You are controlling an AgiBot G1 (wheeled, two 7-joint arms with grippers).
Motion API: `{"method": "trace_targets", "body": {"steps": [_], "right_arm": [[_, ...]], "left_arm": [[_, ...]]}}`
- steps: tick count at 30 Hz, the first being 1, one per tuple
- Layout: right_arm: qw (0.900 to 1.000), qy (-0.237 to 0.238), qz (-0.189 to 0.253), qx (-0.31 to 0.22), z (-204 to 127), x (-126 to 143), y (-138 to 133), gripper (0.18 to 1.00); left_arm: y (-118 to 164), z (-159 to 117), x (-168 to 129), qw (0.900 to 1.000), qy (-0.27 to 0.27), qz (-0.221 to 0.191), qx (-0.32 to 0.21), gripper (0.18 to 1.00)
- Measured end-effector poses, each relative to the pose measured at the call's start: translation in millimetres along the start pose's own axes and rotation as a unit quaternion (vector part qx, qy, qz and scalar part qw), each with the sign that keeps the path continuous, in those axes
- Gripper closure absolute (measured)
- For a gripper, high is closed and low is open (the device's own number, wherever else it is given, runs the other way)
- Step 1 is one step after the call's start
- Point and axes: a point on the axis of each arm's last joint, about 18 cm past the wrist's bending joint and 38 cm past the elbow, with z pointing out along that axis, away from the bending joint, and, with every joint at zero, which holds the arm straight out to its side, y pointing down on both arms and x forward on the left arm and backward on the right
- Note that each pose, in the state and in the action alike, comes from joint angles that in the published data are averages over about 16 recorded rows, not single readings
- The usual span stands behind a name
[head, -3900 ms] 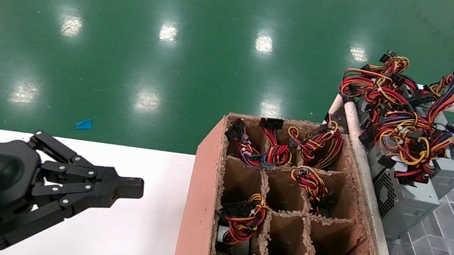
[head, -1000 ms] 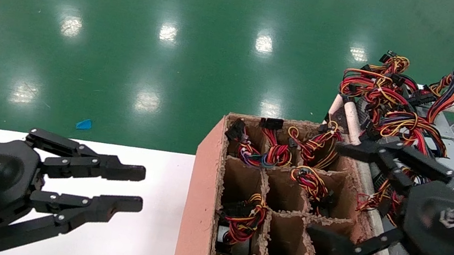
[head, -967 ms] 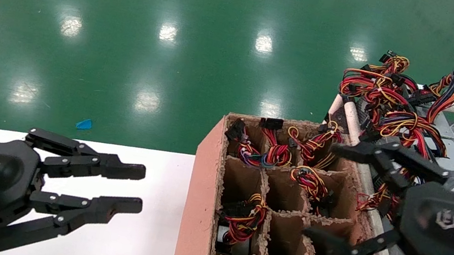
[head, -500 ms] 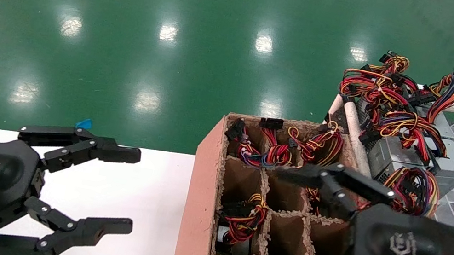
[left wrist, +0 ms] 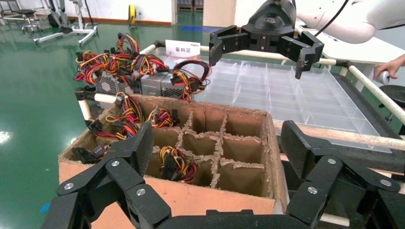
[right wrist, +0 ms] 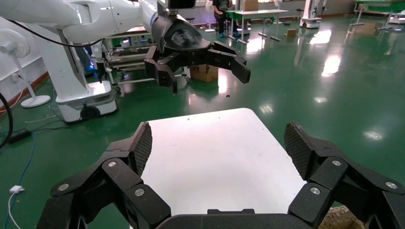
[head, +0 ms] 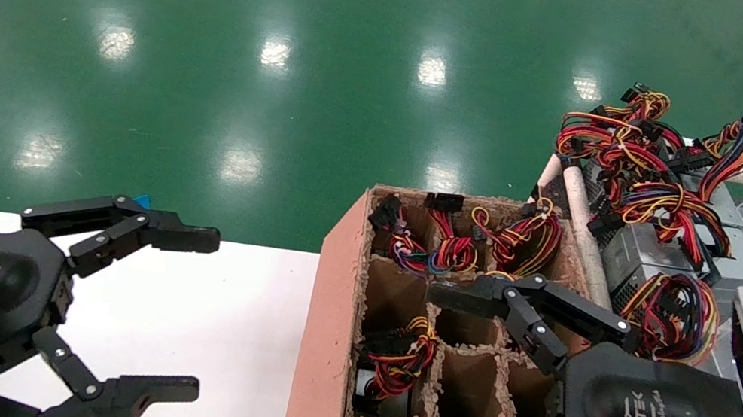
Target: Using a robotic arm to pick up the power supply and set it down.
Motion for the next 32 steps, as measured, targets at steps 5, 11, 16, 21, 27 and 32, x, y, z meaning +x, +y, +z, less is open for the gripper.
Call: {"method": "trace_targets", "body": {"steps": [5,11,16,21,27,32], "right_arm": [[1.0,0.003,-0.002,-0.002,-1.3,0.8,-0.1,0.179],[1.0,0.005,-0.003,-0.003,-2.4,1.4,-0.1,0.179],[1.0,0.006,-0.004,-0.004,-2.9,1.7,-0.2,0.179],[1.0,0.006,-0.004,-0.004,-3.2,2.0,-0.3,0.179],[1.0,0.007,-0.005,-0.005,-3.4,2.1,-0.3,0.179],[1.0,0.007,-0.005,-0.005,-3.6,2.2,-0.4,0.179]], "left_arm": [[0.0,0.0,0.0,1.0,0.0,0.0,0.0,0.226],[0.0,0.0,0.0,1.0,0.0,0.0,0.0,0.194],[0.0,0.0,0.0,1.0,0.0,0.0,0.0,0.186],[0.0,0.0,0.0,1.0,0.0,0.0,0.0,0.184],[0.0,0.0,0.0,1.0,0.0,0.0,0.0,0.184],[0.0,0.0,0.0,1.0,0.0,0.0,0.0,0.184]]}}
